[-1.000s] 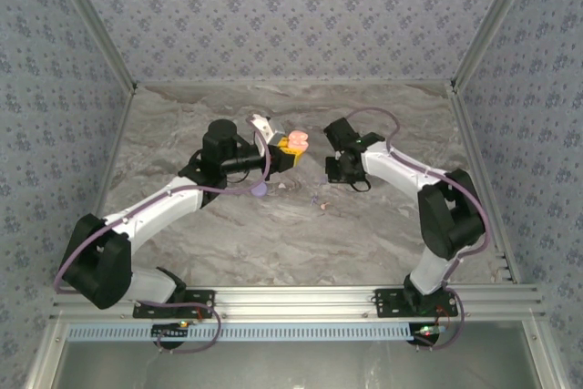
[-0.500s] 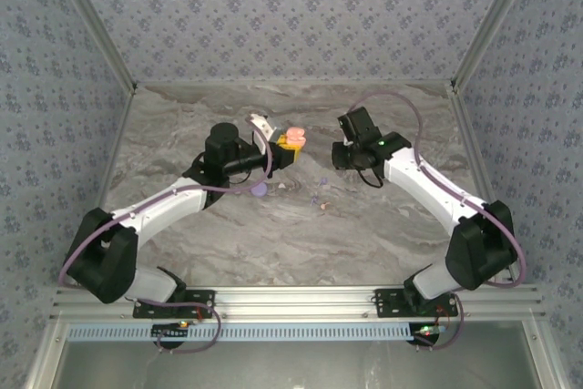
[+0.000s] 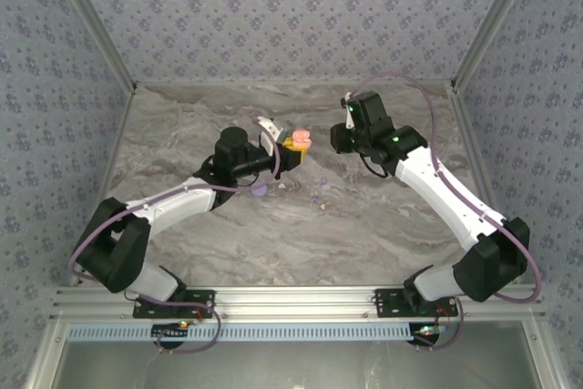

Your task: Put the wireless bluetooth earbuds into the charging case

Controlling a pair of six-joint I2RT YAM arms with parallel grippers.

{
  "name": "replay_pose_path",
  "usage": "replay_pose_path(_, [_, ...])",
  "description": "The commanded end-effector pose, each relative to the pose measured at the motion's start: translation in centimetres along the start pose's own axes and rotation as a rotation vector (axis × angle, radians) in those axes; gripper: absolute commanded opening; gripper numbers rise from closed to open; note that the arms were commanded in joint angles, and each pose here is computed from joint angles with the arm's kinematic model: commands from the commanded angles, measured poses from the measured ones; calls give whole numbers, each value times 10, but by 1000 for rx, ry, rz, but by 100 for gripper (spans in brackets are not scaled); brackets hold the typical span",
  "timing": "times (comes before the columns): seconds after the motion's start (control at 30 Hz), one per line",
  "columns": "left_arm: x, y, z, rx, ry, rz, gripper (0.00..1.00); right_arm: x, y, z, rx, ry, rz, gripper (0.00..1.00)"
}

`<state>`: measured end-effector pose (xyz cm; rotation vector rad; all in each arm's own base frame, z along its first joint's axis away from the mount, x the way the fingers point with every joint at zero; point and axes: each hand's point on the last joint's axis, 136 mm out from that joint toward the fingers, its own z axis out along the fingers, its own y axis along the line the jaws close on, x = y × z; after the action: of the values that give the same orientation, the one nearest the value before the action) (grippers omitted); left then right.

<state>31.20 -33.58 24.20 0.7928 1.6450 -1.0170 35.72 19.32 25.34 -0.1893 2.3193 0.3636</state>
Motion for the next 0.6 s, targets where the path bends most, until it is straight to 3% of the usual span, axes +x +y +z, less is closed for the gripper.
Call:
replay_pose_path(0.0, [-9,-9,8,24,-39,2,22,-26,19,-20,-71,-82,-37,23])
replay_pose_path(0.57, [-15,-13,21,54,-91,-100,22,-52,57,-39,-209,-177,-89,24])
